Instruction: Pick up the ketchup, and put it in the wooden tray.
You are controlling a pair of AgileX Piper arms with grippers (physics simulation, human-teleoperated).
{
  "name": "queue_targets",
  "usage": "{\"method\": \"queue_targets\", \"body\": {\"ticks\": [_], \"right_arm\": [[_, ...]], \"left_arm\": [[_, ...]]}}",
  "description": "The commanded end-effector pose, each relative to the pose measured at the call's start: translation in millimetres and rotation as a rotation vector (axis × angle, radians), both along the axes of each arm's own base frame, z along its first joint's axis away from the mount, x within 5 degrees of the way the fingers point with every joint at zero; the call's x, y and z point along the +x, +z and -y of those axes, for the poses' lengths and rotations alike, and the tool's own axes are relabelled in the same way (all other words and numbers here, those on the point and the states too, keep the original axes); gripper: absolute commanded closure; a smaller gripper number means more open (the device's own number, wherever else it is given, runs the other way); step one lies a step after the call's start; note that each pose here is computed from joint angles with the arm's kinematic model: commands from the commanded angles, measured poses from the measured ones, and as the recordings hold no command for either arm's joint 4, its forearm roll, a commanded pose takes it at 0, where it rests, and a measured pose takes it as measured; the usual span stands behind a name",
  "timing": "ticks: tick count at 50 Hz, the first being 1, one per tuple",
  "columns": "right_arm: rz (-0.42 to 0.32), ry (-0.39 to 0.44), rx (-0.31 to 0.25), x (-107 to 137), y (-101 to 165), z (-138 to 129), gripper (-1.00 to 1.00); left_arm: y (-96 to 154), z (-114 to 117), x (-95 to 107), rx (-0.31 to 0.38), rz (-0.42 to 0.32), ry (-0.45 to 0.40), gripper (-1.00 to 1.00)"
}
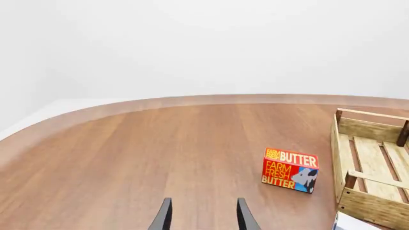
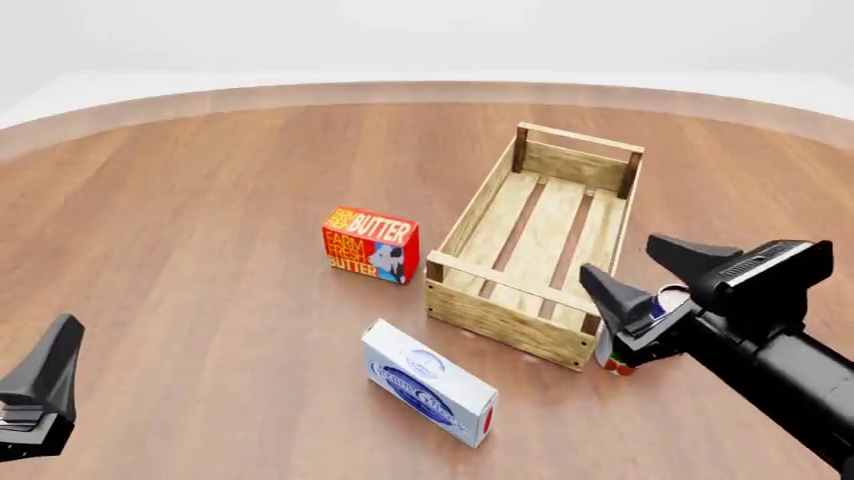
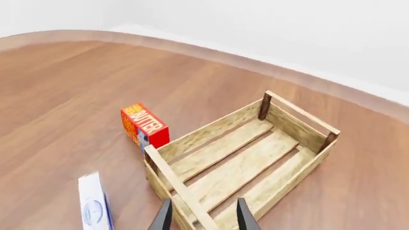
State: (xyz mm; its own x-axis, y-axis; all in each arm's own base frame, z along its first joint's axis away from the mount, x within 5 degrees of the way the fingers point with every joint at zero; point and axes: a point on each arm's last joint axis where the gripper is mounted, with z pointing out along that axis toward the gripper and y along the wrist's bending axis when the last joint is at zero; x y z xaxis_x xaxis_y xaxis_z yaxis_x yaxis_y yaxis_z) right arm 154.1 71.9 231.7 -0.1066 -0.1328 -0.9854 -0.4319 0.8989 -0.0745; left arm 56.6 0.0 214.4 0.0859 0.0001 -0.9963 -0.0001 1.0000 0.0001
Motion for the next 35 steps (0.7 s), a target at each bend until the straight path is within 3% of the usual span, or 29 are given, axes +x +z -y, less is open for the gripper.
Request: {"method": "queue_targets", "body": {"ticks": [1,19,35], "right_arm": [[-0.054,0.154,-0.047,16,-8,-42,-1.00],[-0.121,0.350,-0.071,24,-23,-107,-1.00],[-0.132,0.487,-0.085,16,-27,-156,-1.00]], "left_arm": [[0,0,0,0.000,0.000,0.000,-1.00],[0,0,0,0.000,0.000,0.000,-1.00],[0,0,0,0.000,0.000,0.000,-1.00]]}}
